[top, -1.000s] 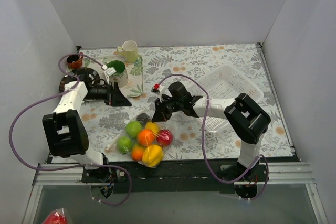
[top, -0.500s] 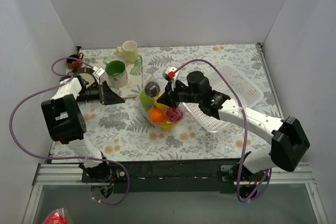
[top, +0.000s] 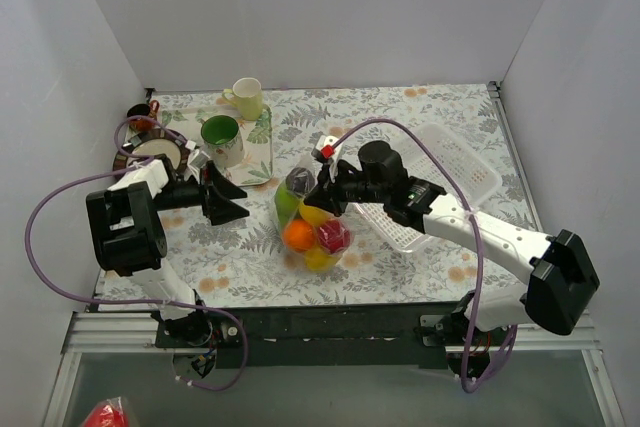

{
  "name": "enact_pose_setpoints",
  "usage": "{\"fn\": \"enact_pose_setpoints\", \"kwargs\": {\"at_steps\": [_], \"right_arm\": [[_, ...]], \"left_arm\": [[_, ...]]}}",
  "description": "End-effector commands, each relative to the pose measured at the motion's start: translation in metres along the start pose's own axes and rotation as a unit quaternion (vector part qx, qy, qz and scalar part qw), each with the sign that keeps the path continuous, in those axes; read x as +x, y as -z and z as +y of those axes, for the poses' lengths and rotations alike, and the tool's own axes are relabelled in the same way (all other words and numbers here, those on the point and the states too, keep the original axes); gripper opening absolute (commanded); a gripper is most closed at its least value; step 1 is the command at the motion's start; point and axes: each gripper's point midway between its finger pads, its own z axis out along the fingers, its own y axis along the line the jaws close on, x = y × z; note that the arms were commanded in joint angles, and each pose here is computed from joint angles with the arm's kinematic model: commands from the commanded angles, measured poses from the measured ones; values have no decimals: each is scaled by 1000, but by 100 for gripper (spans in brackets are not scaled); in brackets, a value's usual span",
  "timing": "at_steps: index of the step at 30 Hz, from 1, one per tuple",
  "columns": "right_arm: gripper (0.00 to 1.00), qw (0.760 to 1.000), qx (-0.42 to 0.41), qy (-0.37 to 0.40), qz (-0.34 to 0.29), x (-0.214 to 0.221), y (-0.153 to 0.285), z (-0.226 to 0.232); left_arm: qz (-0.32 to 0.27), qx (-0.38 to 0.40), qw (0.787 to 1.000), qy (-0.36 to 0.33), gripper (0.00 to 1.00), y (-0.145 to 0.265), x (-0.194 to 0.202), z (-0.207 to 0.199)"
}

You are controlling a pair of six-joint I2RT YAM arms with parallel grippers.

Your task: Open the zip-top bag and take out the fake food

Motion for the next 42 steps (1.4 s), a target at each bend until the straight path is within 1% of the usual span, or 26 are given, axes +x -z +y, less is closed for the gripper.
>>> {"fn": "enact_pose_setpoints", "kwargs": {"at_steps": [1, 3, 5, 8, 13, 18, 23, 28, 31, 34, 38, 42], "right_arm": [[1, 998, -29, 36, -45, -39, 23, 24], [1, 996, -49, 56, -49, -48, 29, 33], [1, 996, -60, 53, -36, -45, 33, 40], [1, 995, -58, 64, -41, -54, 40, 44], [1, 994, -50, 85, -53, -73, 49, 45], [1, 993, -61, 88, -57, -82, 51, 51], [1, 992, -66, 91, -58, -84, 53, 54], [1, 992, -60, 95, -65, -90, 57, 54], [1, 991, -60, 100, -72, -95, 60, 56], [1, 989, -74, 101, -73, -99, 59, 61], [1, 989, -82, 99, -72, -99, 59, 63], [1, 988, -86, 102, -81, -107, 61, 65]], "left_arm": [[-139, 6, 985, -100, 98, -4, -54, -1], [-152, 8, 984, -98, 98, -4, -62, 3], [-168, 12, 982, -86, 98, -3, -70, 1], [-161, 28, 982, -99, 98, -10, -75, -11], [-144, 72, 985, -57, 98, -20, -67, -28], [-130, 105, 983, -77, 98, -29, -58, -40], [-121, 125, 978, -115, 98, -39, -59, -52], [-116, 136, 978, -108, 98, -45, -61, -51], [-112, 140, 980, -91, 96, -48, -59, -49], [-115, 136, 978, -111, 98, -50, -55, -48], [-115, 135, 979, -105, 98, -52, -55, -47], [-111, 146, 977, -112, 98, -57, -50, -55]]}}
